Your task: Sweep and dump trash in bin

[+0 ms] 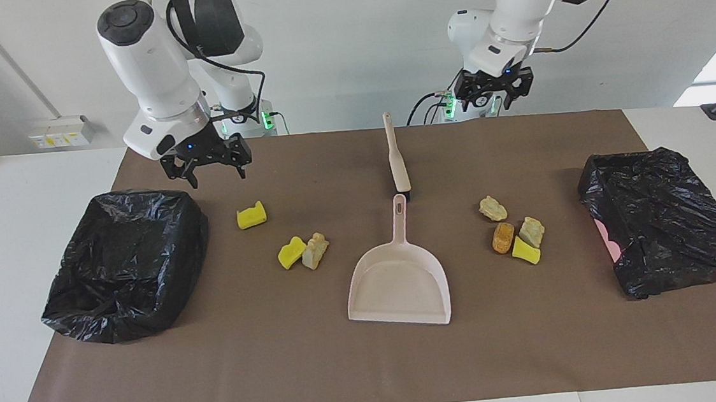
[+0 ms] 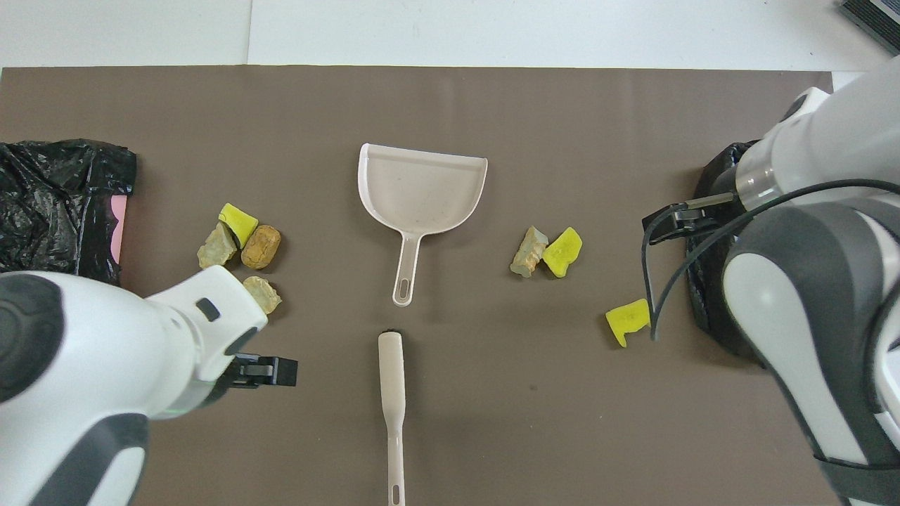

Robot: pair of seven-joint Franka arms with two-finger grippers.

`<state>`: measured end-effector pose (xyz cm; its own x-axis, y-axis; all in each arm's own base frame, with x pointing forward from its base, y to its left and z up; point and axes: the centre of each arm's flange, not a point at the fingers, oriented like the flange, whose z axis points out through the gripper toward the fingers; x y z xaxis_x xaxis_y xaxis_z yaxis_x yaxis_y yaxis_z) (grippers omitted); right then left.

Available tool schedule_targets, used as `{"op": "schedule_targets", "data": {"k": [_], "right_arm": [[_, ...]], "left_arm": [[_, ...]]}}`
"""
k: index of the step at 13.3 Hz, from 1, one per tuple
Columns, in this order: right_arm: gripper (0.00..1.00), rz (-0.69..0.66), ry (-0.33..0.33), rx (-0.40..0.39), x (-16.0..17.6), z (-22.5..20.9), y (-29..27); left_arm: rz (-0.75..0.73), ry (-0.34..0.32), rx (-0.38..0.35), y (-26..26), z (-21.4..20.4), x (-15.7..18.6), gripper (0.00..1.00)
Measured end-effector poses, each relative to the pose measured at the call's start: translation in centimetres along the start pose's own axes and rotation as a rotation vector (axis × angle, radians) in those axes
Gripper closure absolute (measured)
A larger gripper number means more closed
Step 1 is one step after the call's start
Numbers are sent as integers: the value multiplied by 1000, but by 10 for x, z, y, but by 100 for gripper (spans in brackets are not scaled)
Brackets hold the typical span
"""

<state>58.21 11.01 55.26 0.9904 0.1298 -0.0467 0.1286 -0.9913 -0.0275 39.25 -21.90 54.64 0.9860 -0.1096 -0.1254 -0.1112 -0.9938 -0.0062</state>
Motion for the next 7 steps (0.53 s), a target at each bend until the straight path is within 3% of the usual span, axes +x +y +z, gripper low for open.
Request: {"op": "schedule_targets", "data": {"k": [7], "right_arm": [[0,94,31,39,49,106,-111]], "left_arm": [[51,20,-16,94,119,-57,0]]}}
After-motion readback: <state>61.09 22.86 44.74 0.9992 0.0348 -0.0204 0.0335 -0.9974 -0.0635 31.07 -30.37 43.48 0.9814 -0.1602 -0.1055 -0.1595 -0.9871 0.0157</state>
